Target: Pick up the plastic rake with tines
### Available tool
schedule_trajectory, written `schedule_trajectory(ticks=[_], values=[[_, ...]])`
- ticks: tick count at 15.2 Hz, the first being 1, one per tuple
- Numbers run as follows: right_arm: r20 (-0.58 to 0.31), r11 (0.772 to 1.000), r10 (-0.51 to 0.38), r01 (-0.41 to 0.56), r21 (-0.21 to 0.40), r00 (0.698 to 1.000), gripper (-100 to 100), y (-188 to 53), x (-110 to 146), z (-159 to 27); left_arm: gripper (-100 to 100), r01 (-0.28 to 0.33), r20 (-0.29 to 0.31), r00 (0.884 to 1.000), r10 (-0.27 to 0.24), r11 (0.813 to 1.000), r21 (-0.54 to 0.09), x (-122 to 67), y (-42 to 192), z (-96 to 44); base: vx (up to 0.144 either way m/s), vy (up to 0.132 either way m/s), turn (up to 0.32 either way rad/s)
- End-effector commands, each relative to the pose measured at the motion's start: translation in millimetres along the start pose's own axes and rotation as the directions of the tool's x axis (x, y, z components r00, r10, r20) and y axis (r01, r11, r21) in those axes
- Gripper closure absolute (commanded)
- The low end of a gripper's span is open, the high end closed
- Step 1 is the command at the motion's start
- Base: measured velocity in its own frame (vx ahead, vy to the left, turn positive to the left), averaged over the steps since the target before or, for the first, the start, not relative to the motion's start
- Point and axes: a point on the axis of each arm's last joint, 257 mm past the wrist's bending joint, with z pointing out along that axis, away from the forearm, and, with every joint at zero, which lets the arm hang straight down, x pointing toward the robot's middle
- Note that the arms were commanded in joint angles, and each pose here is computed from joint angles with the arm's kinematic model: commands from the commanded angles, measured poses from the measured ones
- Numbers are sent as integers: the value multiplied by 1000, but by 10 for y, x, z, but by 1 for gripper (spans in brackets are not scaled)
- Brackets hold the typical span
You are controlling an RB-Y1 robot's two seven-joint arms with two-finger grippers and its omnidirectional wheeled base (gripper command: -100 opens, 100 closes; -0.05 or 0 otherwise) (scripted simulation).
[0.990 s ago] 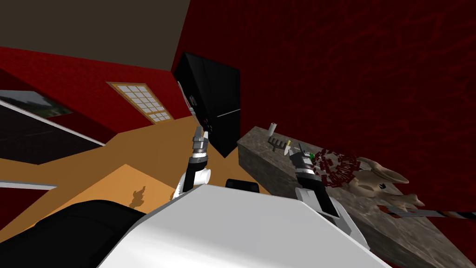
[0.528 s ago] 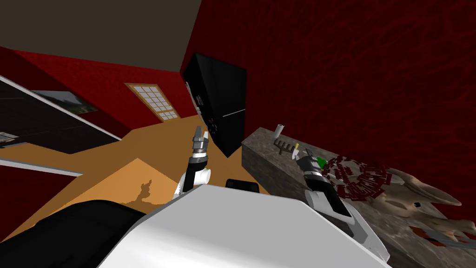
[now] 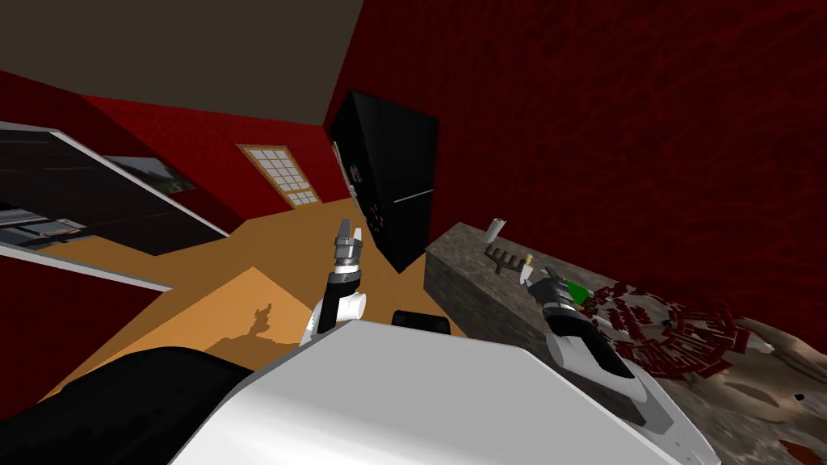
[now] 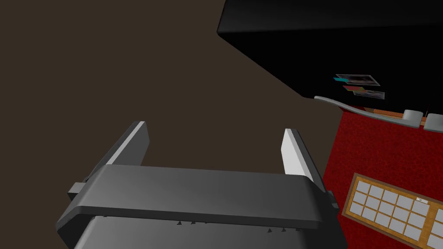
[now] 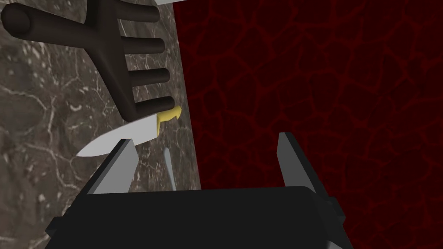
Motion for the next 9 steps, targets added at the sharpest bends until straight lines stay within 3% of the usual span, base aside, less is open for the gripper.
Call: schedule_trajectory(ticks=[1,2,4,5,8,9], values=[[18,1000,6,-6,26,1000,-100,-64,-57,-10,0,0,0,1000,0,1000,0,0,0,0,22,22,0],[77,997,41,-45,58,996,-100,-108,-392,6,0,0,0,1000,0,1000,0,0,0,0,31,33,159],[94,995,39,-47,87,995,-100,-186,-431,-3,0,0,0,1000,0,1000,0,0,0,0,33,36,112],[154,990,76,-93,104,985,-100,-188,-761,-5,0,0,0,1000,0,1000,0,0,0,0,40,43,164],[176,985,73,-99,140,982,-100,-290,-815,-27,0,0,0,1000,0,1000,0,0,0,0,36,34,67],[243,977,112,-151,149,964,-100,-286,-1159,-52,0,0,0,1000,0,1000,0,0,0,0,24,33,154]])
